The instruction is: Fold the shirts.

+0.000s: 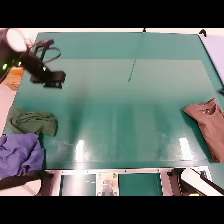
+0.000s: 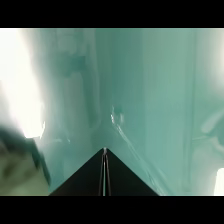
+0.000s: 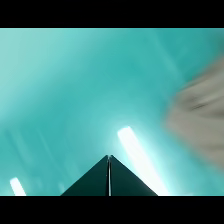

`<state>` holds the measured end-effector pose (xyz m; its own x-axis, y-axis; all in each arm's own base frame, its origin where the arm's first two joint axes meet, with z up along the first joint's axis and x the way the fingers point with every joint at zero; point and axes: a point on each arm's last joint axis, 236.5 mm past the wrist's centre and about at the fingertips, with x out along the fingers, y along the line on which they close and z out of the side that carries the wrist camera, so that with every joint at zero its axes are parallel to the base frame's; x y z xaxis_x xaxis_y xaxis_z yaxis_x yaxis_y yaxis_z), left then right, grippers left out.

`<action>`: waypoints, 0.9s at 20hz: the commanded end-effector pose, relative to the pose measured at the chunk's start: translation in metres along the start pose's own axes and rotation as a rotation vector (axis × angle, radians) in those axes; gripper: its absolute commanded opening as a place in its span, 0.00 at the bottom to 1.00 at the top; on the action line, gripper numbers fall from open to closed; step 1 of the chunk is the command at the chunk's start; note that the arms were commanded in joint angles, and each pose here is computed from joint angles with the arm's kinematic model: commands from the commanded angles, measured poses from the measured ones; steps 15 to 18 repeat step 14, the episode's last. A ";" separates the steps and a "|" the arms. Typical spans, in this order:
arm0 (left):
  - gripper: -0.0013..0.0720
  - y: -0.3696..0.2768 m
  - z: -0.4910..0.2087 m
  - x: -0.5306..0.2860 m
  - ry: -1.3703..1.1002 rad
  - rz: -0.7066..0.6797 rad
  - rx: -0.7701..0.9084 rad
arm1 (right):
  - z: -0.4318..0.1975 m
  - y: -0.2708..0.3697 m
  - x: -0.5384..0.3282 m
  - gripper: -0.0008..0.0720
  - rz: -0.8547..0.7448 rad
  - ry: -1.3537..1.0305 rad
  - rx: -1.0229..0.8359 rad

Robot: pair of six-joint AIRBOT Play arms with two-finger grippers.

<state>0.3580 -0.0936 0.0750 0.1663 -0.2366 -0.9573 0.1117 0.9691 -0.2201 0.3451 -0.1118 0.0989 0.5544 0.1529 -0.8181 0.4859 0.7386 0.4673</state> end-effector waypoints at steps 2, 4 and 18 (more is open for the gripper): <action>0.05 0.004 -0.098 0.024 0.019 -0.024 -0.105 | -0.122 0.082 0.052 0.04 0.054 0.251 -0.358; 0.05 0.005 -0.124 0.030 0.031 -0.027 -0.126 | -0.166 0.095 0.067 0.04 0.077 0.317 -0.443; 0.05 0.005 -0.124 0.029 -0.002 -0.030 -0.143 | -0.232 0.120 0.070 0.04 0.134 0.437 -0.624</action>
